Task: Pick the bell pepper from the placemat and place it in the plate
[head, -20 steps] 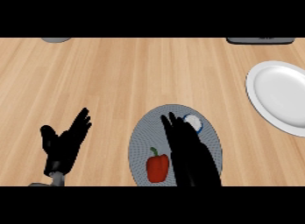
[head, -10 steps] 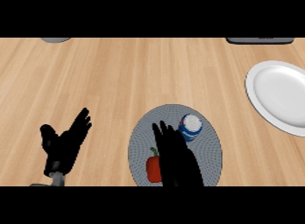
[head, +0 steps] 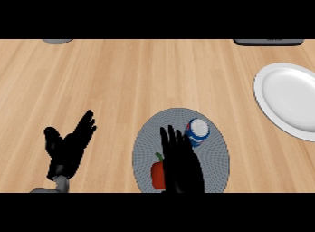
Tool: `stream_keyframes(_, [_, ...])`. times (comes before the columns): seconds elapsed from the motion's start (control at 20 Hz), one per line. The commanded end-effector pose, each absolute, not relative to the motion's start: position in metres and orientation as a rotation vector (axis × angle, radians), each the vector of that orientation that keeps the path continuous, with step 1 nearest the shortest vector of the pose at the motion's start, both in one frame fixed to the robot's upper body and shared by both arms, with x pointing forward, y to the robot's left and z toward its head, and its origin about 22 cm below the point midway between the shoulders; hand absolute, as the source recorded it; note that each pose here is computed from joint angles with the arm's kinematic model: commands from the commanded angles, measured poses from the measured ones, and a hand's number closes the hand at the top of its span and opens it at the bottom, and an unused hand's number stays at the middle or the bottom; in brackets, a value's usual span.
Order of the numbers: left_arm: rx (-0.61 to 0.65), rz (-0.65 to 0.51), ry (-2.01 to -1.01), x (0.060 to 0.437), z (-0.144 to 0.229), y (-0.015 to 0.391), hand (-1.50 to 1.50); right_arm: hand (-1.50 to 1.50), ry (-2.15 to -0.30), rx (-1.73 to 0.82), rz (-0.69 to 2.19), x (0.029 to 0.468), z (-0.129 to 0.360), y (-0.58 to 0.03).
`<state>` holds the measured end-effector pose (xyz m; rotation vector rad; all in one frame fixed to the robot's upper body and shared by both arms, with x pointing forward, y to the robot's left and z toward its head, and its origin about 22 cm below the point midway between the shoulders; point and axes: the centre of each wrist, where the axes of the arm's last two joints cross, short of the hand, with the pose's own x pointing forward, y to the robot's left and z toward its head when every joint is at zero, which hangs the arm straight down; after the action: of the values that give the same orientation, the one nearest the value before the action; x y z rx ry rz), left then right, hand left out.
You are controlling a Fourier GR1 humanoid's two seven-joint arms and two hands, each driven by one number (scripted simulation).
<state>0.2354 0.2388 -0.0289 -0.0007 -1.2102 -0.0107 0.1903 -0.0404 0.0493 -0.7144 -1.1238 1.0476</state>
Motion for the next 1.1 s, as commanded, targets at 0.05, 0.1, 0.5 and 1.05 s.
stream_keyframes(0.05, [0.021,-0.018,-1.181,0.238,-0.021,0.243,0.00,-1.50,-1.083,-0.721,1.051,0.199,0.063,-0.024])
stream_keyframes(0.1, [0.008,-0.013,-1.177,0.219,-0.049,0.247,0.00,-1.50,-1.085,-0.728,1.047,0.199,0.034,-0.046])
stream_keyframes(0.5, [0.014,0.013,-1.183,0.234,-0.031,0.238,0.00,1.50,-1.001,-0.687,1.205,0.204,0.014,-0.037])
stream_keyframes(1.05, [-0.012,0.006,-1.201,0.244,-0.024,0.242,0.00,1.50,-0.997,-0.875,1.030,0.260,0.022,-0.050])
